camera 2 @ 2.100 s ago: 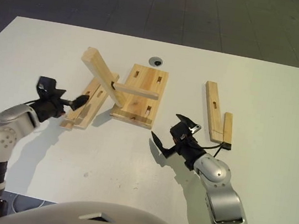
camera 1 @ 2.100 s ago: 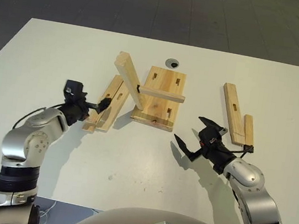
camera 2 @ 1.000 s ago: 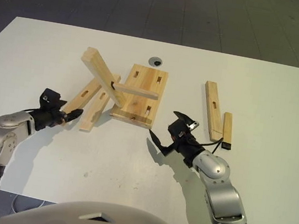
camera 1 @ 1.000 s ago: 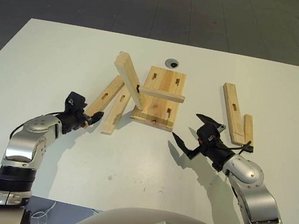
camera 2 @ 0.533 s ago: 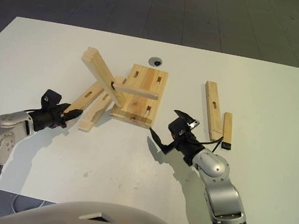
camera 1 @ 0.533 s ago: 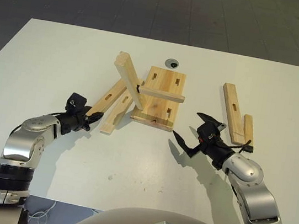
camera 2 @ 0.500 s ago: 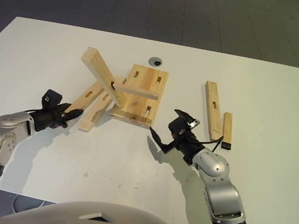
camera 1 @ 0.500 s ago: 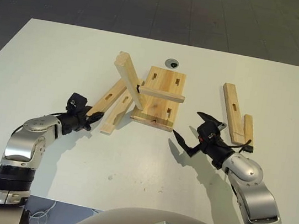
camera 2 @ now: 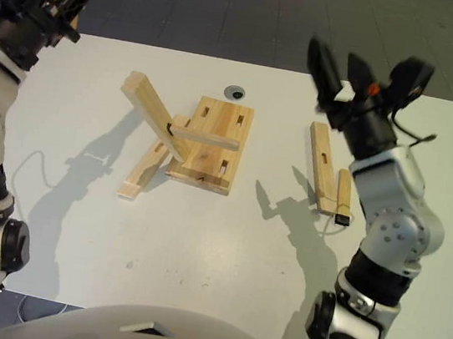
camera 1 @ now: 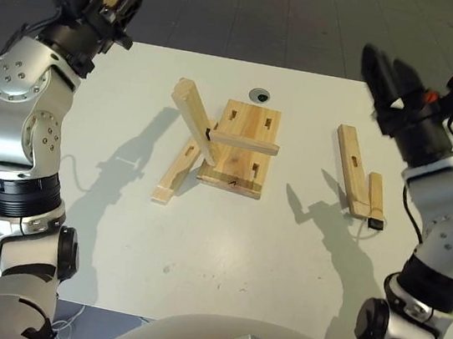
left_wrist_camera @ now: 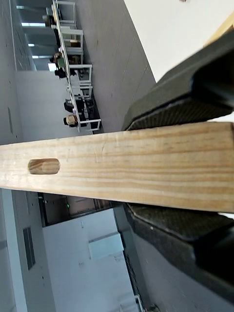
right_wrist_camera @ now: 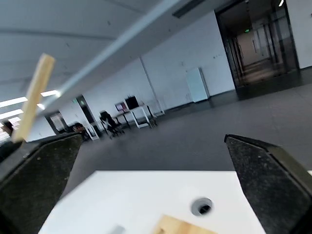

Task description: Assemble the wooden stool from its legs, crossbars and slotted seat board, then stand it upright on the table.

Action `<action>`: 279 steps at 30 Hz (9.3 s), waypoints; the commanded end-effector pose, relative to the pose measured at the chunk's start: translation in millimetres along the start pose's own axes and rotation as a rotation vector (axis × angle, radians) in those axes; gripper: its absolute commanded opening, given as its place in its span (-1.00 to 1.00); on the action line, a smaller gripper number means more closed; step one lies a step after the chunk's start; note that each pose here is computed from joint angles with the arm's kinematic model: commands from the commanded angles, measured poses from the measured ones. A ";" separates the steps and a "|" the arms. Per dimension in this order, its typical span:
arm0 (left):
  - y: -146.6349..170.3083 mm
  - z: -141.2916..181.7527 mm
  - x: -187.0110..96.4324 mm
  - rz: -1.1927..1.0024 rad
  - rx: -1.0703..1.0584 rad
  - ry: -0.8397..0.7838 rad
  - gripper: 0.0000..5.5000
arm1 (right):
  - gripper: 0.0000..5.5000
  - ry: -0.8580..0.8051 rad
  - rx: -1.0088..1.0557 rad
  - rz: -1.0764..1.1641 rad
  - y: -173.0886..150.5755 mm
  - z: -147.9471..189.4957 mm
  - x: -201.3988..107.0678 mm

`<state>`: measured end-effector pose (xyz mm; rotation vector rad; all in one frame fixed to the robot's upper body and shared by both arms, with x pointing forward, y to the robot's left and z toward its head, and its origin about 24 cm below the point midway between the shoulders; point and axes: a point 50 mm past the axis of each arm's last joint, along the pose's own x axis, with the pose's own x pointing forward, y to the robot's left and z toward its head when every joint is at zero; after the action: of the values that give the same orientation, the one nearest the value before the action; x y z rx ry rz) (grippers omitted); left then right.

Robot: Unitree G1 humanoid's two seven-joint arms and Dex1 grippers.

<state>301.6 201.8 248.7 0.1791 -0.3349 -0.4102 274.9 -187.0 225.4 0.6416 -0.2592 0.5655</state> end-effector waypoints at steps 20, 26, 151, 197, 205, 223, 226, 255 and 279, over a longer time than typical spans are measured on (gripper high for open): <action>-87.8 43.1 10.5 -0.606 0.093 -0.172 -0.25 | 0.33 -0.015 0.254 0.166 83.3 27.4 23.9; -94.0 36.2 5.9 -0.628 0.092 -0.146 -0.25 | -0.01 0.000 0.289 0.152 83.9 20.4 18.3; -103.1 -35.3 -23.6 -0.804 -0.102 0.121 0.25 | -0.63 0.244 -0.694 -0.196 -37.9 -37.1 -43.2; -121.7 -56.7 -42.6 -0.775 -0.159 0.198 -0.26 | -0.63 0.233 -0.633 -0.068 -19.5 -81.3 -34.6; -124.9 -62.7 -44.2 -0.763 -0.171 0.207 -0.26 | -0.63 0.262 -0.537 -0.079 -23.6 -88.5 -52.0; -127.3 -72.3 -48.5 -0.742 -0.144 0.233 -0.26 | -0.63 0.207 -0.566 -0.021 -11.4 -81.9 -37.3; -128.4 -73.8 -49.8 -0.746 -0.142 0.239 -0.26 | -0.63 0.216 -0.588 0.005 -10.0 -87.0 -37.6; -134.3 -84.8 -53.6 -0.740 -0.134 0.264 -0.26 | -0.63 0.203 -0.513 0.092 13.5 -87.6 -35.7; -129.2 -91.3 -54.3 -0.722 -0.130 0.284 -0.26 | -0.63 0.419 -0.214 0.130 8.4 -82.7 -37.9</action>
<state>237.8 112.4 159.9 0.1961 -0.2027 -1.1139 252.4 -173.4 153.9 0.1732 -0.0525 0.5341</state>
